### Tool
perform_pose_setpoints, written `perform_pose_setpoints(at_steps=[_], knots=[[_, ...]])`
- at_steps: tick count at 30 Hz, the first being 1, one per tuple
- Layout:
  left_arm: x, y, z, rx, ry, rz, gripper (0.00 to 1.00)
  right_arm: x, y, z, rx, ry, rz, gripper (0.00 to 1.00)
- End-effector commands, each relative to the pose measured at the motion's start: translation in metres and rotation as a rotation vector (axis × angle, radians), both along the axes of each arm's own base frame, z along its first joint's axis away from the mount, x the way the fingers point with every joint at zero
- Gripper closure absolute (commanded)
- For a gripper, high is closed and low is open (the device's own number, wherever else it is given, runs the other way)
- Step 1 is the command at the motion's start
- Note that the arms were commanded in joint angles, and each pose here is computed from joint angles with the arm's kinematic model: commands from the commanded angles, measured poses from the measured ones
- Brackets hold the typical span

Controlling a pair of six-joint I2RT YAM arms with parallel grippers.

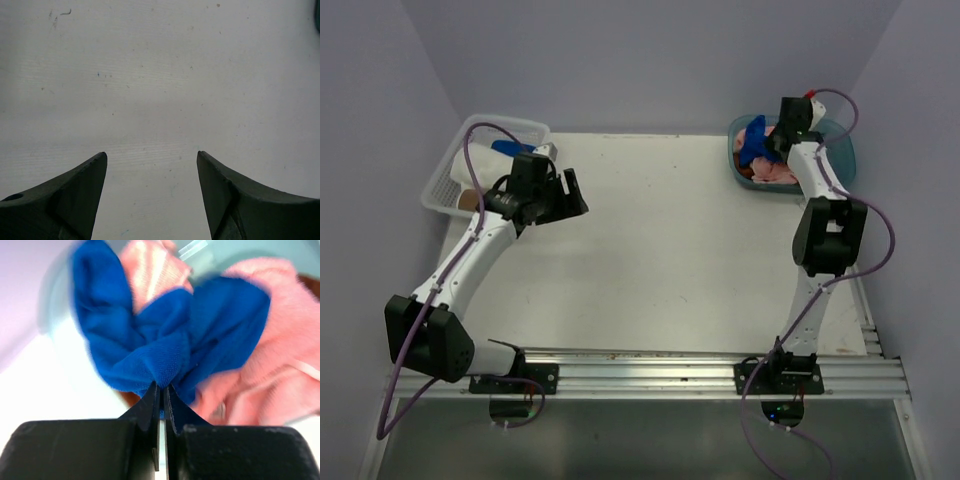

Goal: Roll the towels
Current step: Grab a towel with the right arm, then move the towel to the center of the board

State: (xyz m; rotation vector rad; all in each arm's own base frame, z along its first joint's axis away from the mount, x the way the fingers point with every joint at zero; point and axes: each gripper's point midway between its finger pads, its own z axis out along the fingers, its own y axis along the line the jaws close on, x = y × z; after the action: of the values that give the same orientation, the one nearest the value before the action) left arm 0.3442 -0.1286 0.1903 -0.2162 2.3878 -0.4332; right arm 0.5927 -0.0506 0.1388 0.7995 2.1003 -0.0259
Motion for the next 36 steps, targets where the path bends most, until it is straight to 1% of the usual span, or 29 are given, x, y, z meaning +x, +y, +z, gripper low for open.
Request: perform_pose_setpoints(at_steps=[1, 2, 3, 5, 6, 8, 11, 12, 13, 14, 15, 16, 17, 18, 19, 20, 21, 22, 23, 24, 25, 27, 28, 30, 31, 33, 34, 35, 36], knots=[[0.000, 0.002, 0.011, 0.020, -0.036, -0.012, 0.24, -0.024, 0.009, 0.161, -0.018, -0.355, 0.052, 1.00], [0.003, 0.002, 0.018, 0.025, -0.053, -0.017, 0.24, -0.033, 0.011, 0.173, -0.016, -0.378, 0.067, 1.00], [0.004, 0.002, 0.022, 0.031, -0.060, -0.020, 0.24, -0.053, 0.016, 0.196, -0.012, -0.422, 0.091, 1.00], [0.011, 0.003, 0.033, 0.045, -0.087, -0.024, 0.24, -0.070, 0.030, 0.214, -0.001, -0.455, 0.158, 1.00], [0.012, 0.004, 0.035, 0.051, -0.086, -0.025, 0.24, -0.089, 0.036, 0.234, -0.007, -0.488, 0.182, 1.00], [0.018, 0.006, 0.046, 0.057, -0.105, -0.024, 0.23, -0.111, 0.050, 0.246, -0.024, -0.499, 0.242, 1.00], [0.022, 0.013, 0.057, 0.039, -0.117, 0.000, 0.24, -0.155, 0.098, 0.256, -0.024, -0.530, 0.375, 1.00], [0.023, 0.016, 0.057, 0.026, -0.110, 0.014, 0.24, -0.165, 0.109, 0.237, -0.020, -0.492, 0.404, 1.00], [0.023, 0.016, 0.060, -0.008, -0.107, 0.009, 0.24, -0.190, 0.137, 0.248, -0.014, -0.526, 0.476, 1.00], [0.026, 0.028, 0.059, -0.037, -0.100, 0.043, 0.24, -0.201, 0.150, 0.241, -0.005, -0.515, 0.508, 1.00], [0.029, 0.034, 0.061, -0.060, -0.105, 0.054, 0.24, -0.213, 0.161, 0.213, 0.014, -0.461, 0.536, 1.00], [0.030, 0.047, 0.061, -0.087, -0.103, 0.079, 0.24, -0.234, 0.189, 0.215, 0.076, -0.492, 0.600, 1.00], [0.032, 0.053, 0.060, -0.093, -0.102, 0.097, 0.24, -0.244, 0.203, 0.204, 0.115, -0.483, 0.634, 1.00], [0.034, 0.057, 0.062, -0.092, -0.112, 0.105, 0.24, -0.255, 0.217, 0.168, 0.153, -0.415, 0.671, 1.00], [0.036, 0.057, 0.058, -0.094, -0.101, 0.105, 0.24, -0.269, 0.243, 0.159, 0.223, -0.409, 0.716, 1.00], [0.036, 0.056, 0.057, -0.098, -0.099, 0.102, 0.24, -0.278, 0.253, 0.147, 0.255, -0.383, 0.736, 1.00], [0.037, 0.055, 0.056, -0.103, -0.098, 0.099, 0.24, -0.289, 0.265, 0.121, 0.273, -0.326, 0.766, 1.00], [0.036, 0.052, 0.050, -0.116, -0.086, 0.088, 0.24, -0.304, 0.285, 0.109, 0.277, -0.292, 0.829, 1.00], [0.035, 0.049, 0.048, -0.130, -0.083, 0.076, 0.24, -0.308, 0.293, 0.088, 0.252, -0.228, 0.852, 0.91], [0.037, 0.044, 0.049, -0.144, -0.099, 0.058, 0.24, -0.311, 0.296, 0.078, 0.225, -0.181, 0.870, 0.67], [0.034, 0.036, 0.041, -0.144, -0.083, 0.034, 0.23, -0.317, 0.283, 0.055, 0.148, -0.078, 0.854, 0.63], [0.027, 0.019, 0.029, -0.117, -0.047, -0.004, 0.23, -0.318, 0.261, 0.038, 0.058, -0.011, 0.791, 0.56], [0.019, -0.004, 0.014, -0.090, -0.012, -0.058, 0.22, -0.318, 0.247, 0.034, 0.023, -0.002, 0.757, 0.50], [0.004, -0.030, -0.006, -0.080, 0.038, -0.123, 0.22, -0.322, 0.228, 0.026, 0.016, 0.000, 0.719, 0.50], [-0.011, -0.045, -0.029, -0.072, 0.095, -0.164, 0.22, -0.321, 0.218, 0.022, 0.036, 0.011, 0.693, 0.50], [-0.025, -0.064, -0.056, -0.107, 0.141, -0.213, 0.23, -0.329, 0.215, 0.004, 0.089, 0.057, 0.685, 0.50], [-0.022, -0.067, -0.056, -0.117, 0.134, -0.211, 0.23, -0.331, 0.218, -0.001, 0.107, 0.068, 0.691, 0.50], [-0.032, -0.075, -0.070, -0.121, 0.171, -0.227, 0.23, -0.332, 0.222, -0.007, 0.127, 0.078, 0.698, 0.49], [-0.033, -0.082, -0.074, -0.127, 0.176, -0.241, 0.23, -0.340, 0.230, -0.019, 0.168, 0.117, 0.730, 0.48]])
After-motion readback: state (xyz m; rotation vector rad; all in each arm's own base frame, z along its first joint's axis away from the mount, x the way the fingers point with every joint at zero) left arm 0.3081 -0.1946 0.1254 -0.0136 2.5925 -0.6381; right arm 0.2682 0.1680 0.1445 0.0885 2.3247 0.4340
